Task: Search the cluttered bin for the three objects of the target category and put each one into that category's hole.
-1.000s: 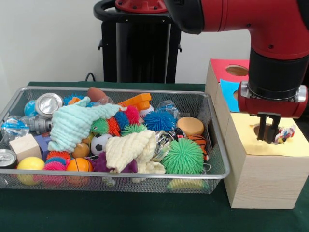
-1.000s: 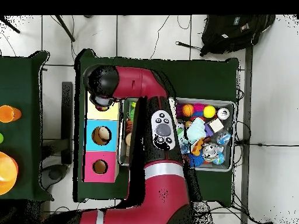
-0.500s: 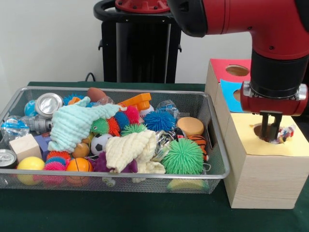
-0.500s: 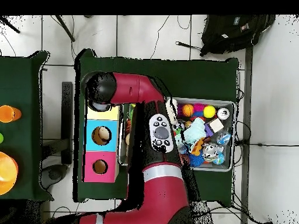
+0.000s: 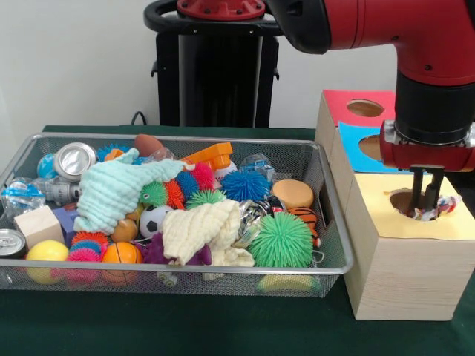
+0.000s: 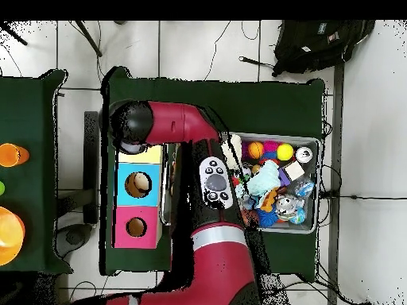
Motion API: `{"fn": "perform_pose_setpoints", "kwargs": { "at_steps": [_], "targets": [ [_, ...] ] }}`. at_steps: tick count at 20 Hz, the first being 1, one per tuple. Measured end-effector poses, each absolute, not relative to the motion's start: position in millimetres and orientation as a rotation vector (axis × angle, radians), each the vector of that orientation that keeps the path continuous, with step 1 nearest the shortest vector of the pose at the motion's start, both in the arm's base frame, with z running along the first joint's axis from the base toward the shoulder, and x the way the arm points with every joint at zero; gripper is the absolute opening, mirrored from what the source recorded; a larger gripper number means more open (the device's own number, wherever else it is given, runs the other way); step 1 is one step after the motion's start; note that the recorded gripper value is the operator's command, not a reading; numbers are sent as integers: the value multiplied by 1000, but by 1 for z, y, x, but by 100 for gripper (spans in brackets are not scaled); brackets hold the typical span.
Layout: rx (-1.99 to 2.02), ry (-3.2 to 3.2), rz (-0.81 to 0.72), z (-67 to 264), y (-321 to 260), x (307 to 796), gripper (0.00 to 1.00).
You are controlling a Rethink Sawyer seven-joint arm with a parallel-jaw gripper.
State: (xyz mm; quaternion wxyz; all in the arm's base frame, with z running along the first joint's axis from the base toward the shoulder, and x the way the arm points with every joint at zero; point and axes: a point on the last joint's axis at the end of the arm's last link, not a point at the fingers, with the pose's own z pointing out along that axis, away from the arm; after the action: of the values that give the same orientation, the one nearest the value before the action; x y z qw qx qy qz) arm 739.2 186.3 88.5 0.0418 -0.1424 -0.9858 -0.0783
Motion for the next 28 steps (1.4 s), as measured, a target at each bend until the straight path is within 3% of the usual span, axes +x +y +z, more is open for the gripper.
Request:
{"fn": "perform_pose_setpoints", "kwargs": {
  "at_steps": [28],
  "targets": [
    [-419,-3093,-258,81,194,746,0]
  ]
}}
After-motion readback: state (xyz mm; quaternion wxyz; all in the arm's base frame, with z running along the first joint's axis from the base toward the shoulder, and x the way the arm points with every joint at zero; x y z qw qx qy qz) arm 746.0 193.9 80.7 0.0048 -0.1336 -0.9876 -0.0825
